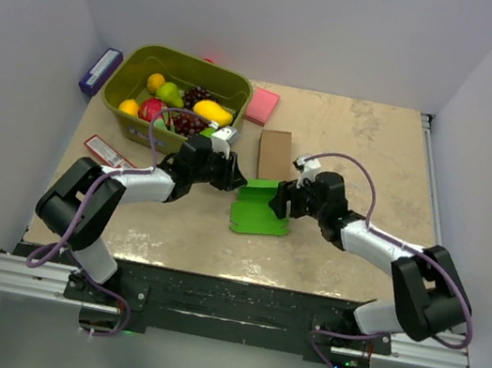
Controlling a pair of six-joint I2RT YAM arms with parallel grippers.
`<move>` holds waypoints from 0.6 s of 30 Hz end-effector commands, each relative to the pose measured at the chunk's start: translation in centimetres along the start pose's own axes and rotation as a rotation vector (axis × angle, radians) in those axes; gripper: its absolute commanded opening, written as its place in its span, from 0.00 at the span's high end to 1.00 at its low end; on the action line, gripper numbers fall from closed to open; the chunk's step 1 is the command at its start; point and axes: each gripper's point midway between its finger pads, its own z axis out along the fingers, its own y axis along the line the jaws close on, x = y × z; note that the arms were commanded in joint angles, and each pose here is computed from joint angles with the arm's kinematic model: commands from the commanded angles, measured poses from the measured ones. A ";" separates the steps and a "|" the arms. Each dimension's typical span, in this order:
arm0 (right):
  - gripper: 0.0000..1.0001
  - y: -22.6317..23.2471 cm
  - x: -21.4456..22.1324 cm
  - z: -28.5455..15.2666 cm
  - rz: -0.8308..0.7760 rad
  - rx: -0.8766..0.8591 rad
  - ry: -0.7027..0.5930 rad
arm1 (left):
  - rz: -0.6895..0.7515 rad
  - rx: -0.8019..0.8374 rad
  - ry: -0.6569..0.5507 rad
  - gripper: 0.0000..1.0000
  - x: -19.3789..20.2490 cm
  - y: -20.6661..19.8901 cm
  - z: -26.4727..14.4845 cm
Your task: Fold the paper box
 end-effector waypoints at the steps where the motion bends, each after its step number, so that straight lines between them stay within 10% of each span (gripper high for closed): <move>1: 0.27 -0.3 -4.4 -2.5 0.073 0.050 -0.111 | 0.005 -0.035 0.092 0.66 2.5 1.2 -0.3; 18: 0.51 -3.9 -3.2 -3.4 0.166 0.165 -0.041 | 0.008 -0.032 0.112 0.66 2.7 1.2 -0.2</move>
